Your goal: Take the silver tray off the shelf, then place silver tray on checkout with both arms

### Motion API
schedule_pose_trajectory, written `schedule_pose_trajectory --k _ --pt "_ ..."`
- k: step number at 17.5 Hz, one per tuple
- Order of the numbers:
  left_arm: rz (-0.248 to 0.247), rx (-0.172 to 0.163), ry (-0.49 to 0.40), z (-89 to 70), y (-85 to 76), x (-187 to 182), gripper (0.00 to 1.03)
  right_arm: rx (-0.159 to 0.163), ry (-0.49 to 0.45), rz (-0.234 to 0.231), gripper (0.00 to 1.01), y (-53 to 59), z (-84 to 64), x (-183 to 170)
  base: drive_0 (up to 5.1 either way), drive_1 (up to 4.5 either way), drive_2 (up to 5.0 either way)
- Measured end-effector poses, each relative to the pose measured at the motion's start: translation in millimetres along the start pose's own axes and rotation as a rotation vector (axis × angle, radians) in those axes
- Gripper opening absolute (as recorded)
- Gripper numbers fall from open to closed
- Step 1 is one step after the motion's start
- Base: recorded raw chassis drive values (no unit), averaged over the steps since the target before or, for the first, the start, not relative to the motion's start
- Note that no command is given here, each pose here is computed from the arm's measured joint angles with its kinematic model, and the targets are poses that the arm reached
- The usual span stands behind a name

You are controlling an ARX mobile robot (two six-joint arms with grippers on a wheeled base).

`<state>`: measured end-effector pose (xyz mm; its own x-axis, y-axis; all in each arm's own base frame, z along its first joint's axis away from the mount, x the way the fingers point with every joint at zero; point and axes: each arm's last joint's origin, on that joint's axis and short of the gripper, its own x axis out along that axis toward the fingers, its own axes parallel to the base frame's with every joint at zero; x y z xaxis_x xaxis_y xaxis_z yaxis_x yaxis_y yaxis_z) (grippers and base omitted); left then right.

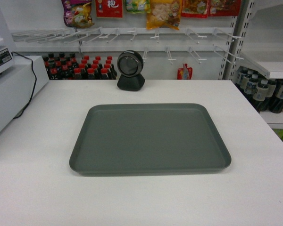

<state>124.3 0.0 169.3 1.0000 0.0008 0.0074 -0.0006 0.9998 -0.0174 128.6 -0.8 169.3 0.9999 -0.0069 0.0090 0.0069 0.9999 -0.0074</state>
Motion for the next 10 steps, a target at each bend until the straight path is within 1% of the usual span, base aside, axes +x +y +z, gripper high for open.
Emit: schedule_pose_trajectory --k 10 --pt "0.000 0.000 -0.003 0.4 0.0 -14 0.01 0.000 -0.004 0.000 0.02 0.0 1.5 -17 0.0 0.00 0.0"
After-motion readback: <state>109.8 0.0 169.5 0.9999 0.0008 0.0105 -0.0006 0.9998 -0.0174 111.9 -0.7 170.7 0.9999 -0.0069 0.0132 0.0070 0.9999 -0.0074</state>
